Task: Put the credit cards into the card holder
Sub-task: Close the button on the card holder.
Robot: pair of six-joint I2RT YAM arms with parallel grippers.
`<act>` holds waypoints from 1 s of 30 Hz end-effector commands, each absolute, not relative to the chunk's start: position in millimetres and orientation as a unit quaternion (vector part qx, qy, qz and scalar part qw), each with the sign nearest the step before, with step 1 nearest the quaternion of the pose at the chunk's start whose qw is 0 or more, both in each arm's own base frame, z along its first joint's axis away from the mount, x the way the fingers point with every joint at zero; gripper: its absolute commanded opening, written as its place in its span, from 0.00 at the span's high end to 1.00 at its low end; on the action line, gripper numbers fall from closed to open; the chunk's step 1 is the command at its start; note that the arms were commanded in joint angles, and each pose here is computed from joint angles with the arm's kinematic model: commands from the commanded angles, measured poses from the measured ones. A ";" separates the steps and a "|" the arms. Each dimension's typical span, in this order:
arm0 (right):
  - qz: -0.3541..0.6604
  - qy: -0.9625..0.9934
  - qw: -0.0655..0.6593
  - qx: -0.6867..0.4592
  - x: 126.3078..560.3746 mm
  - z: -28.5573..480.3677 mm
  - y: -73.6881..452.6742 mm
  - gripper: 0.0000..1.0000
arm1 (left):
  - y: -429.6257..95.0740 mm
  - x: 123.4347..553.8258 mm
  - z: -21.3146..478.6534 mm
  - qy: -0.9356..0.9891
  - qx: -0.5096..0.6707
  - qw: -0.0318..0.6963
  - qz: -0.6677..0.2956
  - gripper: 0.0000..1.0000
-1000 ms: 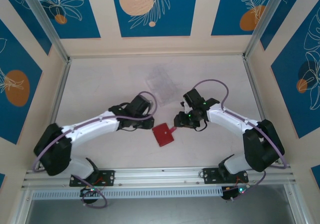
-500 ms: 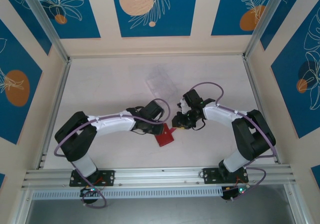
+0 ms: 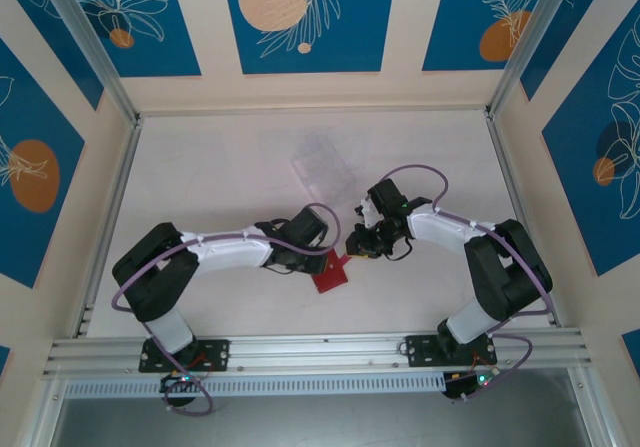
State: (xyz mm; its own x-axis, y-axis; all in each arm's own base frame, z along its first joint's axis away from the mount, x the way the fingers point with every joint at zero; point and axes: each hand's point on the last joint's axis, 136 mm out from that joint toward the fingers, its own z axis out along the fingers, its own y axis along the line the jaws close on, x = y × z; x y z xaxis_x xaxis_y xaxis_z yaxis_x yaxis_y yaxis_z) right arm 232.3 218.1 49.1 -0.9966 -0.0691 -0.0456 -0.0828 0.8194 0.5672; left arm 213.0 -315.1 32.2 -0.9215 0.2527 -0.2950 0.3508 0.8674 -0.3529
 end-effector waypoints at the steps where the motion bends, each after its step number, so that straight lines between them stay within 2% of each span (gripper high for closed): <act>1: 0.313 0.949 0.002 -0.046 230.2 52.7 221.9 0.80 | -294.4 198.9 5.0 0.971 0.154 0.094 -0.157 0.87; 11: 0.316 0.948 0.001 -0.049 230.9 50.5 224.1 0.87 | -293.8 197.9 1.9 0.972 0.152 0.091 -0.156 0.88; 17: 0.327 0.942 0.003 -0.069 225.6 57.2 233.1 1.00 | -294.1 198.2 1.8 0.972 0.150 0.091 -0.157 0.88; 30: 0.331 0.937 -0.023 -0.108 205.9 49.7 258.0 1.00 | -290.8 200.3 1.1 0.974 0.139 0.096 -0.149 0.88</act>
State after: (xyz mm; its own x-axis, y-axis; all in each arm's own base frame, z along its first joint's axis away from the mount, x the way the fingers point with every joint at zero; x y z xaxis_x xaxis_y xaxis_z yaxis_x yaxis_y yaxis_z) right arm 211.5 249.4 50.1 -0.9810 -0.1858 -0.0557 -0.1813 0.7759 0.6043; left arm 213.7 -315.3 31.3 -0.9280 0.2274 -0.2951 0.3281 0.8740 -0.3585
